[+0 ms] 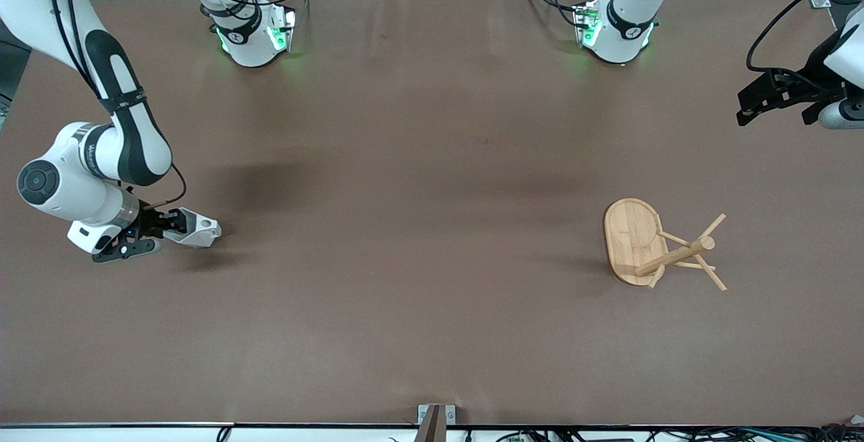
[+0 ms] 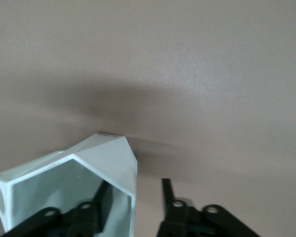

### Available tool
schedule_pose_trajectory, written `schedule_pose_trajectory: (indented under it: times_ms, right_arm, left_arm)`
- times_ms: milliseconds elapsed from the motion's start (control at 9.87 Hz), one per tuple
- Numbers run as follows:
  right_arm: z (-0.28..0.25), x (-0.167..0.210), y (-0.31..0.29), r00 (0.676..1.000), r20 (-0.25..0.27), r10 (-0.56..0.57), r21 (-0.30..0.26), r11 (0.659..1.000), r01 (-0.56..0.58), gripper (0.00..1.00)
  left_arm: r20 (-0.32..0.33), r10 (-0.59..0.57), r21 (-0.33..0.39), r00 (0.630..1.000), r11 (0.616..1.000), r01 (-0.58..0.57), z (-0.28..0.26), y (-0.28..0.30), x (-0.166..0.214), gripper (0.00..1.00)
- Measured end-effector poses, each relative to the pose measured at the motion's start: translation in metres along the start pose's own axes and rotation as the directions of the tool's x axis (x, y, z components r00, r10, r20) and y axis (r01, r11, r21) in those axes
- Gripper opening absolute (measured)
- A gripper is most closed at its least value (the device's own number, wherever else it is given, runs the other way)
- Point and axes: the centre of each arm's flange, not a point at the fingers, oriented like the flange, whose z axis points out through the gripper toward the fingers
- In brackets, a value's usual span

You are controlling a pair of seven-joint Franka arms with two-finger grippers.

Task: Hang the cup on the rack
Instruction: 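Reach the right gripper down to the white cup and close on it, then lift the white cup with the right gripper while the left gripper approaches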

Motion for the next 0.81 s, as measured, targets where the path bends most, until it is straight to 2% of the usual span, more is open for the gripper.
schedule_pose_trajectory:
  times_ms: [203, 304, 405, 507, 608, 811]
  right_arm:
    - [0.002, 0.000, 0.000, 1.000, -0.006, 0.000, -0.002, 1.000, 0.000, 0.31]
    - [0.003, 0.000, 0.000, 1.000, -0.004, 0.002, -0.001, 1.000, -0.002, 0.15]
    - [0.001, 0.000, -0.001, 1.000, -0.003, 0.004, 0.004, 1.000, -0.004, 0.05]
    - [0.001, 0.001, -0.004, 1.000, 0.011, -0.001, 0.011, 1.000, 0.001, 0.04]
    - [-0.004, 0.004, -0.007, 0.999, 0.046, -0.009, 0.027, 1.000, 0.008, 0.04]
    - [-0.045, 0.025, -0.011, 0.992, 0.118, -0.031, 0.061, 0.998, 0.024, 0.04]
  left_arm:
    - [0.000, 0.000, 0.000, 1.000, 1.000, 0.000, 0.000, 0.000, 0.000, 1.00]
    - [0.000, 0.000, 0.000, 1.000, 1.000, 0.000, 0.000, 0.000, 0.000, 1.00]
    - [0.000, 0.000, 0.000, 1.000, 1.000, 0.000, 0.000, 0.000, 0.000, 1.00]
    - [0.001, 0.000, -0.001, 1.000, 1.000, 0.000, 0.000, 0.000, 0.000, 1.00]
    - [0.003, 0.000, -0.001, 1.000, 1.000, 0.000, 0.001, 0.000, 0.001, 1.00]
    - [0.006, 0.000, -0.001, 1.000, 1.000, 0.000, 0.003, 0.000, 0.002, 1.00]
